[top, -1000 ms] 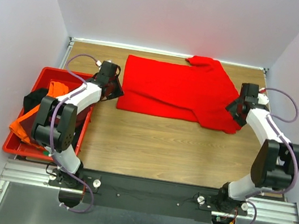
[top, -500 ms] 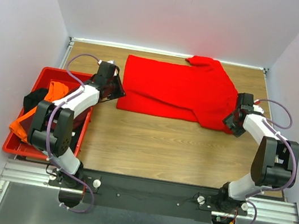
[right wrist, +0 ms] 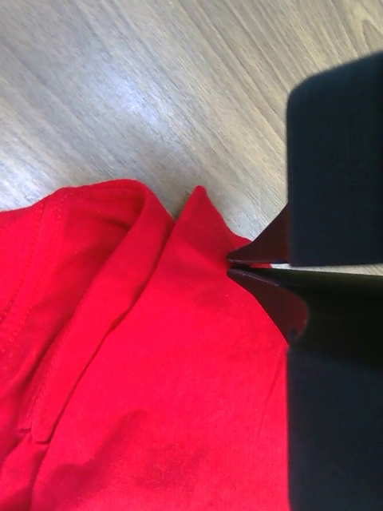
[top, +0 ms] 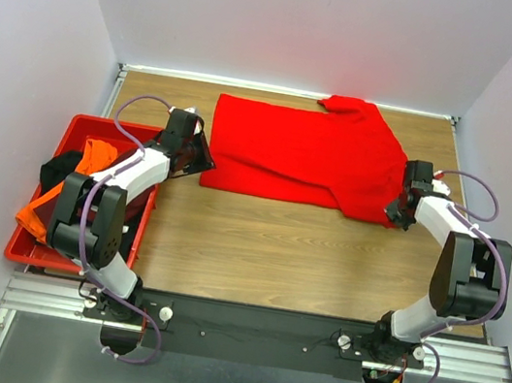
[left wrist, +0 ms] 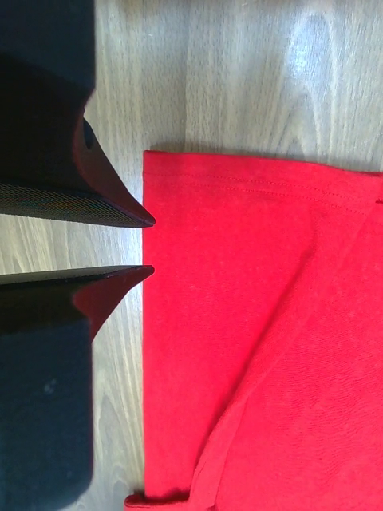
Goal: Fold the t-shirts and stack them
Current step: Fold the tshirt
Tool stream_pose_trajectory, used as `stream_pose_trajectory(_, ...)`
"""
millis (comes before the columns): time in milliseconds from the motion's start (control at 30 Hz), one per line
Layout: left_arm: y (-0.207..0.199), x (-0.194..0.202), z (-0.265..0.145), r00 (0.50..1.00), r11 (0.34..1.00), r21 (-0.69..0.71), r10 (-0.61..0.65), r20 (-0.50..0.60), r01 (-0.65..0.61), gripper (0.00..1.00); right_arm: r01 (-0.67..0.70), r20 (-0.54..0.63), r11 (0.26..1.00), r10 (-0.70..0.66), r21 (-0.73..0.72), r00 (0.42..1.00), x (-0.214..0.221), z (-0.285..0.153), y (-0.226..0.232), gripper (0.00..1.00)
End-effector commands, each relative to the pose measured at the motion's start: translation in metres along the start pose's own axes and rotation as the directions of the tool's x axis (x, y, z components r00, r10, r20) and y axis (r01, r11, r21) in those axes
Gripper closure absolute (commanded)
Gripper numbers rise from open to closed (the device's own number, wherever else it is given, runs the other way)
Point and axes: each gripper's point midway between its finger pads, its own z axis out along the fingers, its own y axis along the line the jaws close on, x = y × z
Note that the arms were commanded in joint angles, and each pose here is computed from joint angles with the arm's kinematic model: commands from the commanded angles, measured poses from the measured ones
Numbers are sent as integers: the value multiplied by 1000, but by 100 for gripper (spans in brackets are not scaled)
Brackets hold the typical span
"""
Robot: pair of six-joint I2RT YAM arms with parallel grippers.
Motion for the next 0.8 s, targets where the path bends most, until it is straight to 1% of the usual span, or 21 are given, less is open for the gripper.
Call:
stream_pose_trajectory(0,-7,0,-2,1000,999,37,21,6,-21,67,-8,1,1000,8,-20,1000,-3,2,3,92)
stream_pose_trajectory(33,-7,1,-2,1000,999,36,21,3,-21,67,-8,4,1000,8,-28,1000,-5,1,5,96)
stream_pose_trajectory(100,-6,2,-1,1000,999,35,20,0,-20,67,-5,7,999,6,-45,1000,-8,-2,10,100)
stream_pose_trajectory(433,-4,3,0,1000,999,28,21,-2,-21,68,-12,33,980,19,-198,999,-34,-31,45,100)
stream_pose_trajectory(600,-4,4,1,1000,999,26,19,-7,-19,68,-11,40,970,21,-244,999,-51,-33,65,99)
stream_pose_trajectory(767,-1,5,3,1000,1000,18,18,-9,-18,68,-24,54,955,41,-294,998,-79,-31,96,100)
